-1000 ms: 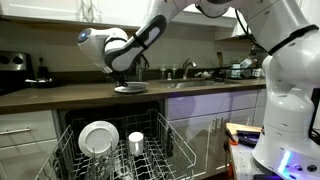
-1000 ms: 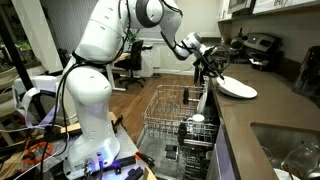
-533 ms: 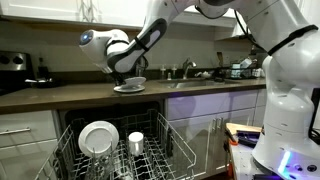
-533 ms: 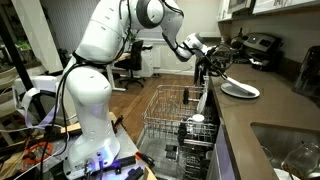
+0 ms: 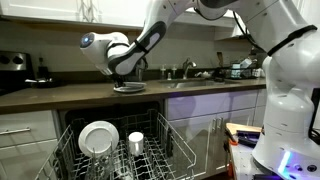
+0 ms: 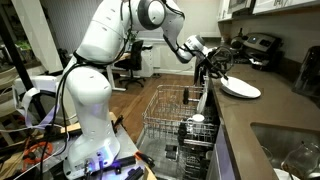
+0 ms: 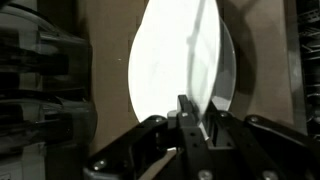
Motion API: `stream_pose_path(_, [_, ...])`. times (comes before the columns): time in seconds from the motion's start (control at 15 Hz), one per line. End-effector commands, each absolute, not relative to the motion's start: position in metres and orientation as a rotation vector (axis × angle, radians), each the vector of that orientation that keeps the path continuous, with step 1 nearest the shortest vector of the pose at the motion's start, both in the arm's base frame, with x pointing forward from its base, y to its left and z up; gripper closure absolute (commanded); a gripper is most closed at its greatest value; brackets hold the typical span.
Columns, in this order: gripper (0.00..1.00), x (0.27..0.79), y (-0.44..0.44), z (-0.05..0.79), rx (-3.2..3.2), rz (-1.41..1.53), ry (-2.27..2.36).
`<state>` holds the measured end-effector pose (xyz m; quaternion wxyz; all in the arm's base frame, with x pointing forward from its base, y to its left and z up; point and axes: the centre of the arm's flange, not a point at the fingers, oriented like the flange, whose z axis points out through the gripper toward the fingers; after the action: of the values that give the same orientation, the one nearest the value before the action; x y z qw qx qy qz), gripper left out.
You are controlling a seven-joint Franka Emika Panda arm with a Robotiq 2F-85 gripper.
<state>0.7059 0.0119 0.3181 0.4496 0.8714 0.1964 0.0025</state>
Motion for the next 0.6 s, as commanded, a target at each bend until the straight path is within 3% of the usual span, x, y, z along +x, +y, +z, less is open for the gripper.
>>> stream_pose_path(0.0, [0.76,0.7134,0.0086,0.3179,2.137,0.033,0.499])
stream_pose_path(0.53, [0.48,0.7142,0.0116,0.3146,2.152,0.040,0.519])
